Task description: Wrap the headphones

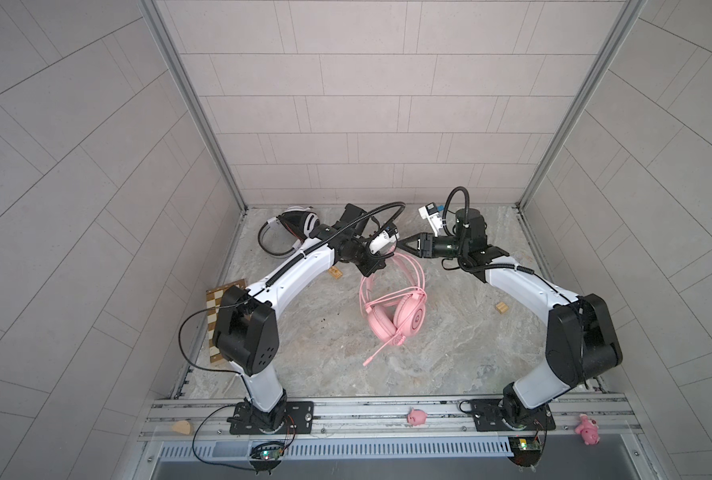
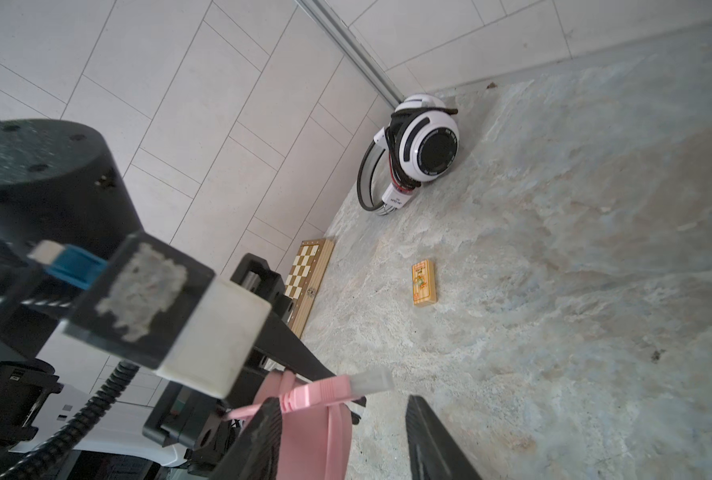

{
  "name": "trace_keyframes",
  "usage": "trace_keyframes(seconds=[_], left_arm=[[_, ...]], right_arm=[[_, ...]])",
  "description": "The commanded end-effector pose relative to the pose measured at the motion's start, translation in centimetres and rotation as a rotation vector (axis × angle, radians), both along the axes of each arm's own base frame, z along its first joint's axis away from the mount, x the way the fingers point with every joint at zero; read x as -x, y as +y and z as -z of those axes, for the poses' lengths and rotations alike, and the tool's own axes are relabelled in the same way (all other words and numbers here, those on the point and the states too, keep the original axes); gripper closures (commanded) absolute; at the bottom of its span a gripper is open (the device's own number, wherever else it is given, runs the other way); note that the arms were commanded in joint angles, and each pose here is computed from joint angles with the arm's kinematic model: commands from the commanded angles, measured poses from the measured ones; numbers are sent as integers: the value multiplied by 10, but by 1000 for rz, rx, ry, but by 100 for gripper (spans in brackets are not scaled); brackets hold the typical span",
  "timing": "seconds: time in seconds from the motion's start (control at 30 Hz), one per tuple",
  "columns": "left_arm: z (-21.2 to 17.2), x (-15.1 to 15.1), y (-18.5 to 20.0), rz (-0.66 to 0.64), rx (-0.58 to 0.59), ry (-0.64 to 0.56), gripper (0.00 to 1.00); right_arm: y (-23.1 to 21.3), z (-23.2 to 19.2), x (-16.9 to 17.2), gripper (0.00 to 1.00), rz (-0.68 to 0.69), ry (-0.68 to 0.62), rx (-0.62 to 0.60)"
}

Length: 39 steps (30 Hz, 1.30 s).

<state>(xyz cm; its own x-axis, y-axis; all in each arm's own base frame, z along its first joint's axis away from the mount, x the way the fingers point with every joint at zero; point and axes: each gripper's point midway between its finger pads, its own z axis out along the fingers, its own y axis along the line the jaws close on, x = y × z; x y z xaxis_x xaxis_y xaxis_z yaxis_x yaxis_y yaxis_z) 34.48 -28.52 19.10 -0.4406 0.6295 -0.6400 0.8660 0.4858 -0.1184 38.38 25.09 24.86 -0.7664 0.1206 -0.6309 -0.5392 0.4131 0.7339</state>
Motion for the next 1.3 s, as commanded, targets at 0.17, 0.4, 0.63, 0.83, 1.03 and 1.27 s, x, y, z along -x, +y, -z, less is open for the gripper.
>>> trace_keyframes(seconds=[0.17, 0.4, 0.63, 0.83, 1.03, 1.27], left_arm=[[-22, 12, -7, 53, 29, -73, 100], [-19, 11, -8, 51, 21, -72, 100], [-16, 8, -4, 37, -13, -83, 100], [-10, 13, -8, 57, -42, -92, 100], [-7, 13, -8, 58, -61, -83, 100], [-7, 14, -10, 57, -52, -72, 100]], right_arm=[[8, -3, 1, 49, -16, 14, -15], [13, -3, 2, 44, -16, 44, -54], [20, 1, 11, 39, -25, 100, -72], [34, 8, 8, 39, -26, 139, -75], [46, 7, 10, 42, -37, 137, -67], [46, -1, 4, 61, -13, 134, -140]])
